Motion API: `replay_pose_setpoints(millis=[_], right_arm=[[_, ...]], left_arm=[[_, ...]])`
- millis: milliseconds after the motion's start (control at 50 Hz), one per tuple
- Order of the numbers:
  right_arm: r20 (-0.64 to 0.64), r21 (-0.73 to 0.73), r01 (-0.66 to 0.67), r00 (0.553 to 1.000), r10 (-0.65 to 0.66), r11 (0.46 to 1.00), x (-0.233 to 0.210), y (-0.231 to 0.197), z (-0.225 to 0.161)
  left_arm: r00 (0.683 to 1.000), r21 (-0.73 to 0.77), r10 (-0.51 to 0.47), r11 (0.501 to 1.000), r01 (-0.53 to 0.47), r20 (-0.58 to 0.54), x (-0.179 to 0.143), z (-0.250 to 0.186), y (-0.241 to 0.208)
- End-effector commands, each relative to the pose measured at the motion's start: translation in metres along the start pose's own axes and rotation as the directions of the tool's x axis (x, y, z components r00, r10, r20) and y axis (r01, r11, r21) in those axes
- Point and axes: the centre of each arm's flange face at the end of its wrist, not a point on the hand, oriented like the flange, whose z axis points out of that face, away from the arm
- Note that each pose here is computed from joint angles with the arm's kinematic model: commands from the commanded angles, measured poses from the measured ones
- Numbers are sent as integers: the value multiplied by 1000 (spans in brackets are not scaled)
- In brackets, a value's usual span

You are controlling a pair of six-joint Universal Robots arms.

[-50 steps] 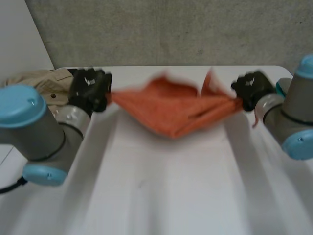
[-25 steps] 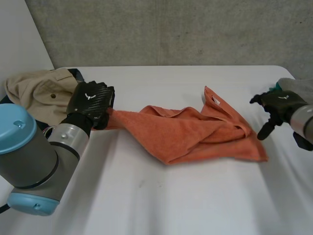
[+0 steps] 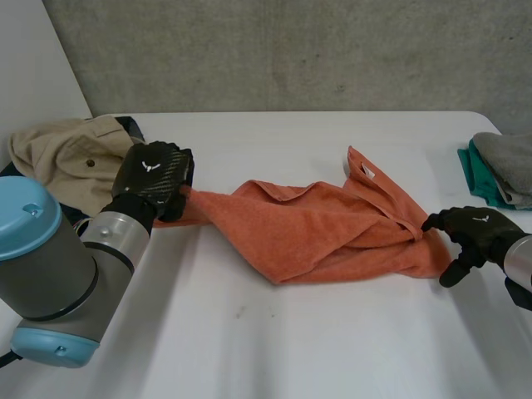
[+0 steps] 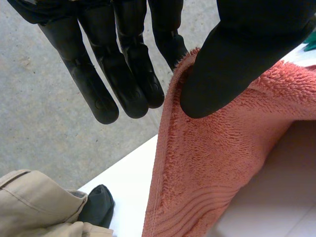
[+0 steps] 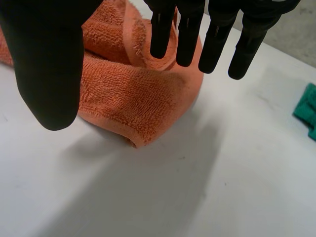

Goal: Fold the laundry.

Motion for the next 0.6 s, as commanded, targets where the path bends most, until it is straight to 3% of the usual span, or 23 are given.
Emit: replay_pose_setpoints(millis=[20,300,460,520,600], right_arm=[[1,48,81,997,-81,996,-2,2,8],[-15,48,129,992,-128,991,3,18,33],[-69,70,178,983,-173,982,14,6,35],[-115,118,205,975,-192,972,19,-16,23],[-283,281,325,927,-245,903,29,-98,-47]], left_arm=[[1000,-6,0,1000,0,-3,1,0,2],[1000,-11,0,1000,0,-4,1,-1,3],[1000,14,8,1000,-8,2,-1,-1,-6],[1000,94,10,996,-13,25,-10,-9,-40],[997,237,12,971,-30,78,-28,-22,-96]])
